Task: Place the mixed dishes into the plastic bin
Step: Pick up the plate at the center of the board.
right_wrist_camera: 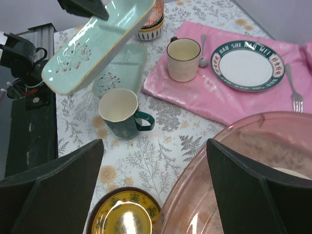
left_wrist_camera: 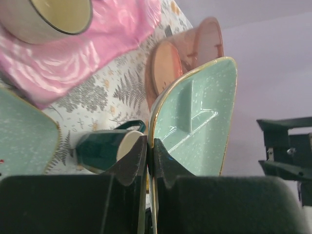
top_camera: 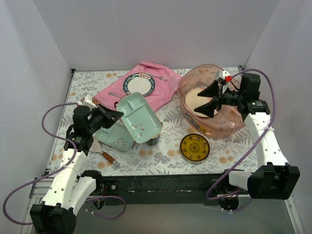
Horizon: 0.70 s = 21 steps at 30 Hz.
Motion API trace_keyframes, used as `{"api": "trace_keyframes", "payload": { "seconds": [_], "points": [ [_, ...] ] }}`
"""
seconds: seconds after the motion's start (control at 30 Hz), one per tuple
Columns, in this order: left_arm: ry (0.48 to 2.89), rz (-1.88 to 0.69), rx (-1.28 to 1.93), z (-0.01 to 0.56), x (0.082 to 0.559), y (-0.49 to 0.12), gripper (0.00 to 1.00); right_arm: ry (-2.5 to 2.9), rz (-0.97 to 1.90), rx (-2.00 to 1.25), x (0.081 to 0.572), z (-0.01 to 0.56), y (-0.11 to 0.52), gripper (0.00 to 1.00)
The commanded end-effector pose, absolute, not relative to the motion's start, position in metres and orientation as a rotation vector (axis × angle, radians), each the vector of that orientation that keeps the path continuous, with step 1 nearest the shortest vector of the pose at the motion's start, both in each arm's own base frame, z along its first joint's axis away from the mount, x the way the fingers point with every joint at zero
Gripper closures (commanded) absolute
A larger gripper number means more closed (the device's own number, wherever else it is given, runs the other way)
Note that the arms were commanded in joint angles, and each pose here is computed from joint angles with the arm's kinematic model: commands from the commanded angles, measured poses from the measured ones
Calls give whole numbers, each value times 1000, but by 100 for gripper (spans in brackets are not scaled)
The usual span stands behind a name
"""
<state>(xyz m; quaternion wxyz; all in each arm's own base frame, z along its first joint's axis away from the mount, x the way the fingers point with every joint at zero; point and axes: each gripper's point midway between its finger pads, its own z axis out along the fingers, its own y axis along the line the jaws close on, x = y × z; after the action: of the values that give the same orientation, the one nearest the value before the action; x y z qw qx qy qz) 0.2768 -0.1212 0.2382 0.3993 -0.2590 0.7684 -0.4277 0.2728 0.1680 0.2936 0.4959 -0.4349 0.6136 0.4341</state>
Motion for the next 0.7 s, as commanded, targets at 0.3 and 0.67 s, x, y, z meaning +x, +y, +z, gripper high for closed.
{"api": "trace_keyframes", "payload": {
  "seconds": [0.3, 0.67],
  "points": [
    [1804, -1291, -416, 309, 283, -220, 100, 1624, 1326, -907, 248, 330, 174, 12],
    [1826, -1320, -288, 319, 294, -288, 100, 1923, 1247, -738, 248, 286, 199, 16]
  ]
}}
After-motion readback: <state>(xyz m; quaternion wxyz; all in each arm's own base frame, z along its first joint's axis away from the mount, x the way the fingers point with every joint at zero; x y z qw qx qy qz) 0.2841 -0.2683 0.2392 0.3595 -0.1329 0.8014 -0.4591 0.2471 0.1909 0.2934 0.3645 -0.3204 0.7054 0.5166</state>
